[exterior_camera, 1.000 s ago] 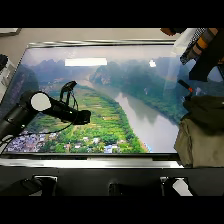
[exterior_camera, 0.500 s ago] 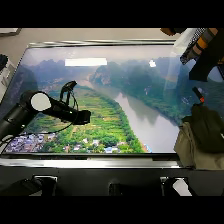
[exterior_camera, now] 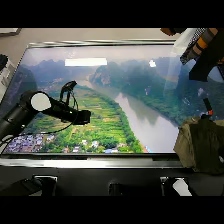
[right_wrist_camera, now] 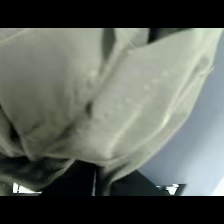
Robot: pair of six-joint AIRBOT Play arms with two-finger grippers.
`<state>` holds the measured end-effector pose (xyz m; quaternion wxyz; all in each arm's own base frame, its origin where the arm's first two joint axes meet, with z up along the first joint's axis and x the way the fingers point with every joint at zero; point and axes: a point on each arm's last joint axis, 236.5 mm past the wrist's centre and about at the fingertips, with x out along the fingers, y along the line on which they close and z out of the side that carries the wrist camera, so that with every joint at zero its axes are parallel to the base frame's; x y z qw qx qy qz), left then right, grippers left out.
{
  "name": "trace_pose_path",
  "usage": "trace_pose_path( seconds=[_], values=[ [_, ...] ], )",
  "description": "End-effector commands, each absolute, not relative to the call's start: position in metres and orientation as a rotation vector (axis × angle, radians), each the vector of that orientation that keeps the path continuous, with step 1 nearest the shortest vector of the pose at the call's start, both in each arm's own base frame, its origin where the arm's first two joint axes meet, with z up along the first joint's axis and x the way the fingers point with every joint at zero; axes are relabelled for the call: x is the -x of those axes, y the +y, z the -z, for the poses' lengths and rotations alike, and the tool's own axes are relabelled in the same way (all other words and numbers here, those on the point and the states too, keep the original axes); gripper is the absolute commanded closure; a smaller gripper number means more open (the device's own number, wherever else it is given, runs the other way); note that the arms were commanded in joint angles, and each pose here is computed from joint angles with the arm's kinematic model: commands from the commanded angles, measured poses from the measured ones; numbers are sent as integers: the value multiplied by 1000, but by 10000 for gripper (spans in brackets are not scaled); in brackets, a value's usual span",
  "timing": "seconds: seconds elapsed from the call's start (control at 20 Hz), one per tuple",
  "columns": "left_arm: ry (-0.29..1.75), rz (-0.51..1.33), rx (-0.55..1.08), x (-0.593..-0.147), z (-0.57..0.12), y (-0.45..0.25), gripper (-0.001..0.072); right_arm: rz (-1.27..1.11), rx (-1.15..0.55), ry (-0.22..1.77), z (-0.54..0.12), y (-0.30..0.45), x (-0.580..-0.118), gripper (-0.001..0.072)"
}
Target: Fold the clothes and pants, and hang the long-sleeved shirts on hangers.
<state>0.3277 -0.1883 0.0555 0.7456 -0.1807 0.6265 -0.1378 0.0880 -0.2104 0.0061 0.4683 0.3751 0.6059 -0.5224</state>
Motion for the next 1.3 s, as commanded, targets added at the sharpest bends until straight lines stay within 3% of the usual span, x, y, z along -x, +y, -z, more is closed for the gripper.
trace_pose_path(
  seconds=[0.0,0.1,0.2,0.35,0.5,0.65,0.8,0.95,1.1,1.25],
  values=[
    [1372,300,396,-328,-55,-188,692,1305,-856,1546,0,-212,-71,584],
    [1372,301,396,-328,-55,-188,693,1290,-837,1530,0,-216,-75,138],
    [1371,300,396,-328,-55,-188,692,1303,-843,1452,-11,-221,-82,97],
    [1361,301,399,-330,-56,-188,692,1323,-803,1080,-71,-256,-115,102],
    [1346,300,403,-334,-57,-188,692,1059,-758,562,-180,-274,-202,259],
    [1340,290,396,-338,-56,-176,692,566,-765,421,-244,-203,-303,352],
    [1376,281,373,-334,-53,-155,692,147,-668,636,-223,-76,-361,535],
    [1353,332,234,-331,-55,-138,693,-129,-399,953,-164,42,-360,681],
    [1313,317,87,-331,-57,-124,693,-209,-109,1092,-124,106,-346,680],
    [1300,301,68,-333,-59,-119,692,-246,40,1092,-110,134,-347,678]
  ],
)
